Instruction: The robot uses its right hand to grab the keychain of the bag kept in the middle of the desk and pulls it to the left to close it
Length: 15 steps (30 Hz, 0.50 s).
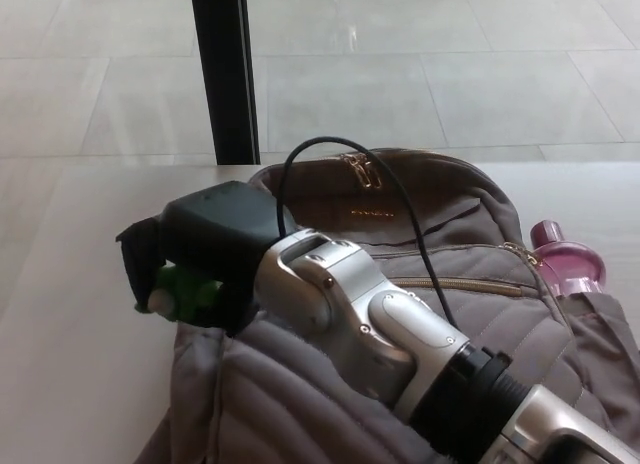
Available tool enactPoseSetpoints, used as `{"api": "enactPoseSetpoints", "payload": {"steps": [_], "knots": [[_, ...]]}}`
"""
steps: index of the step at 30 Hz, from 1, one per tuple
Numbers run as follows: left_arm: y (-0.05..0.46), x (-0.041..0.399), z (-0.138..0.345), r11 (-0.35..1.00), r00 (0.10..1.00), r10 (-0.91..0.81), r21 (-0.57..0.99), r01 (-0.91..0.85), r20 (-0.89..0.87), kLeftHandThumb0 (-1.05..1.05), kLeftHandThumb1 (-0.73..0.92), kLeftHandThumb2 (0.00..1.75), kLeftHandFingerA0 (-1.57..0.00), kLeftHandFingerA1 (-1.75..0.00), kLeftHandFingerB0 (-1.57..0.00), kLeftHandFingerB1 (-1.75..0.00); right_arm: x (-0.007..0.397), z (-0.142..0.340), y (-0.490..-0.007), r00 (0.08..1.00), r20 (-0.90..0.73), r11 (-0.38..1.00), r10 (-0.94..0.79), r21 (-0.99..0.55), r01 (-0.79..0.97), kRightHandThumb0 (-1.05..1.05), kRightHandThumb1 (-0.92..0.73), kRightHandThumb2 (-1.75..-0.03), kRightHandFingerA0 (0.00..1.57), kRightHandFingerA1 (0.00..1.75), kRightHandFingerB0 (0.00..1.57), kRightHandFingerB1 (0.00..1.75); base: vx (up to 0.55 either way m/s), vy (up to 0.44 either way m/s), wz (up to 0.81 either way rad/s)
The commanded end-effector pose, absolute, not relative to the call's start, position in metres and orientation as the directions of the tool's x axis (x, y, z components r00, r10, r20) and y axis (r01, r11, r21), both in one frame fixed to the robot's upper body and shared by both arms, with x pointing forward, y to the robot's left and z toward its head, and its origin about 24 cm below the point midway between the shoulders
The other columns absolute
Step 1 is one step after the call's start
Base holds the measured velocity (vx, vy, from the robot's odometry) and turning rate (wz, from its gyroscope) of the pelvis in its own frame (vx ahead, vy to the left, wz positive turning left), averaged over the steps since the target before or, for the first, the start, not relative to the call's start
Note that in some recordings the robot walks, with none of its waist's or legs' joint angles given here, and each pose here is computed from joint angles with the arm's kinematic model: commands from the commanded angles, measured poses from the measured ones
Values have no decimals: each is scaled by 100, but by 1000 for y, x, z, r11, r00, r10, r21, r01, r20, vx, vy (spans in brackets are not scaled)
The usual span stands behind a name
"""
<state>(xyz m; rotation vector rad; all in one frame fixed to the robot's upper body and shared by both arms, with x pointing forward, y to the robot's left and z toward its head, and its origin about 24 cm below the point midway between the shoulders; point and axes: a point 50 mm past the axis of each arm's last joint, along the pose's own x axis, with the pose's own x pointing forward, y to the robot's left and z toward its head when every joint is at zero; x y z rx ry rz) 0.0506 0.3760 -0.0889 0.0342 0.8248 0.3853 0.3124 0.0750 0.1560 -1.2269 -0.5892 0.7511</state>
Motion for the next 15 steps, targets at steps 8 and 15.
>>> {"api": "enactPoseSetpoints", "payload": {"steps": [8,15], "knots": [[377,51,-88,931,618,348,183,-316,-705,-90,92,86,-64,-63,-56,-52,301,146,98,617,16,204,787,-950,-237,-38,-64,-96,92,175,73,137,0,0,0],[375,52,-89,937,625,335,178,-301,-705,-92,92,88,-63,-62,-54,-52,295,140,113,610,4,203,792,-945,-257,-35,-53,-112,99,175,79,145,0,0,0]]}}
